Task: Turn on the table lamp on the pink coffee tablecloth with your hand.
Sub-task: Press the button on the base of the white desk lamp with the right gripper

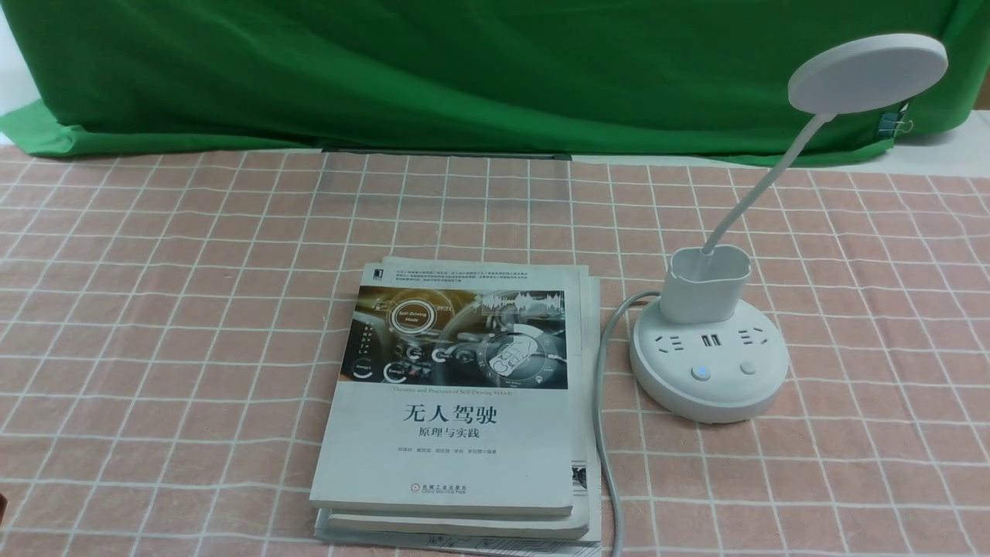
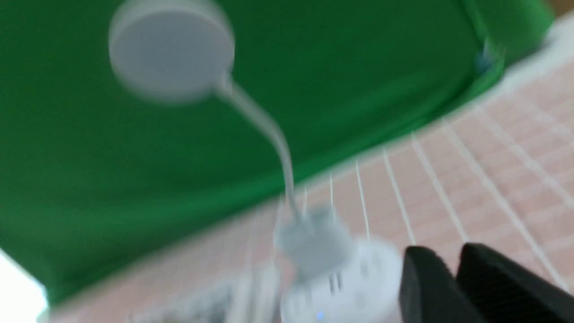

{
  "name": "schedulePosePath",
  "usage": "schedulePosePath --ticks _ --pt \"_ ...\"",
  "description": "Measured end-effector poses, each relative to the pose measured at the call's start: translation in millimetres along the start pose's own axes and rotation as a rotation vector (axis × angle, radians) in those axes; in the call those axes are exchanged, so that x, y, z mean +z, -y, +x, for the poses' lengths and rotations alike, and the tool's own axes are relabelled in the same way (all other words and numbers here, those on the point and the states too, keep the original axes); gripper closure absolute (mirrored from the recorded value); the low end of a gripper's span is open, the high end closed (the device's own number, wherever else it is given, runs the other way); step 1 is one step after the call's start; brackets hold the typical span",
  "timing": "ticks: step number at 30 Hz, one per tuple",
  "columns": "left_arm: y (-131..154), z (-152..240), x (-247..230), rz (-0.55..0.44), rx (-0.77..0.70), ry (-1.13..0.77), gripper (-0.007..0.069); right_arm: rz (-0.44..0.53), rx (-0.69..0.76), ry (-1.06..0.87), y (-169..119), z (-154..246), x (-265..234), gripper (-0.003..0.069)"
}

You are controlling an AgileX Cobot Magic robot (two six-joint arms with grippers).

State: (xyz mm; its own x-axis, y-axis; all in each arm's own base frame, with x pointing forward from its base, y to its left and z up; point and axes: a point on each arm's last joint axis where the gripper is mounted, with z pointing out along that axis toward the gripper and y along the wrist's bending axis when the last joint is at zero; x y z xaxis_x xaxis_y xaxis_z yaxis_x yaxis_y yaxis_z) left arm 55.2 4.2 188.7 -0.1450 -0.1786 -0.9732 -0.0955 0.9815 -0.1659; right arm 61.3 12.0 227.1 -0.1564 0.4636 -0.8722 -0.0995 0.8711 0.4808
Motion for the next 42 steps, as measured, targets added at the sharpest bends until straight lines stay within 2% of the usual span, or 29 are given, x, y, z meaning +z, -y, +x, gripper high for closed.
schedulePosePath --ticks 2,3,7,8,9,11,15,26,34,42 --pt "0.0 0.0 0.0 0.000 -0.001 0.000 0.0606 -0.005 -0.041 -0.055 -7.1 -8.2 1.4 0.0569" --pt "0.0 0.0 0.0 0.000 -0.002 0.000 0.0606 -0.004 -0.109 -0.190 -18.5 -20.2 10.4 0.0595" --pt "0.0 0.0 0.0 0.000 -0.003 0.000 0.0606 0.004 -0.263 -0.540 -40.3 -43.7 42.0 0.0603" --pt "0.0 0.0 0.0 0.000 -0.002 0.000 0.0606 0.011 -0.263 -0.555 -39.4 -42.3 44.7 0.0603" --pt "0.0 0.0 0.0 0.000 -0.001 0.000 0.0606 0.029 -0.314 -0.709 -42.8 -46.9 64.9 0.0601" --pt "0.0 0.0 0.0 0.000 -0.001 0.000 0.0606 0.053 -0.343 -0.826 -41.2 -45.4 86.4 0.0600" --pt "0.0 0.0 0.0 0.000 -0.001 0.000 0.0606 0.075 -0.373 -0.974 -37.6 -40.5 132.8 0.0600" --pt "0.0 0.0 0.0 0.000 -0.001 0.000 0.0606 0.018 -0.471 -1.098 -44.5 -9.0 238.2 0.0627" --pt "0.0 0.0 0.0 0.000 -0.001 0.000 0.0606 0.030 -0.477 -1.123 -35.4 11.7 277.0 0.0627" --pt "0.0 0.0 0.0 0.000 0.000 0.000 0.0606 0.041 -0.472 -1.150 -28.2 26.1 292.1 0.0627"
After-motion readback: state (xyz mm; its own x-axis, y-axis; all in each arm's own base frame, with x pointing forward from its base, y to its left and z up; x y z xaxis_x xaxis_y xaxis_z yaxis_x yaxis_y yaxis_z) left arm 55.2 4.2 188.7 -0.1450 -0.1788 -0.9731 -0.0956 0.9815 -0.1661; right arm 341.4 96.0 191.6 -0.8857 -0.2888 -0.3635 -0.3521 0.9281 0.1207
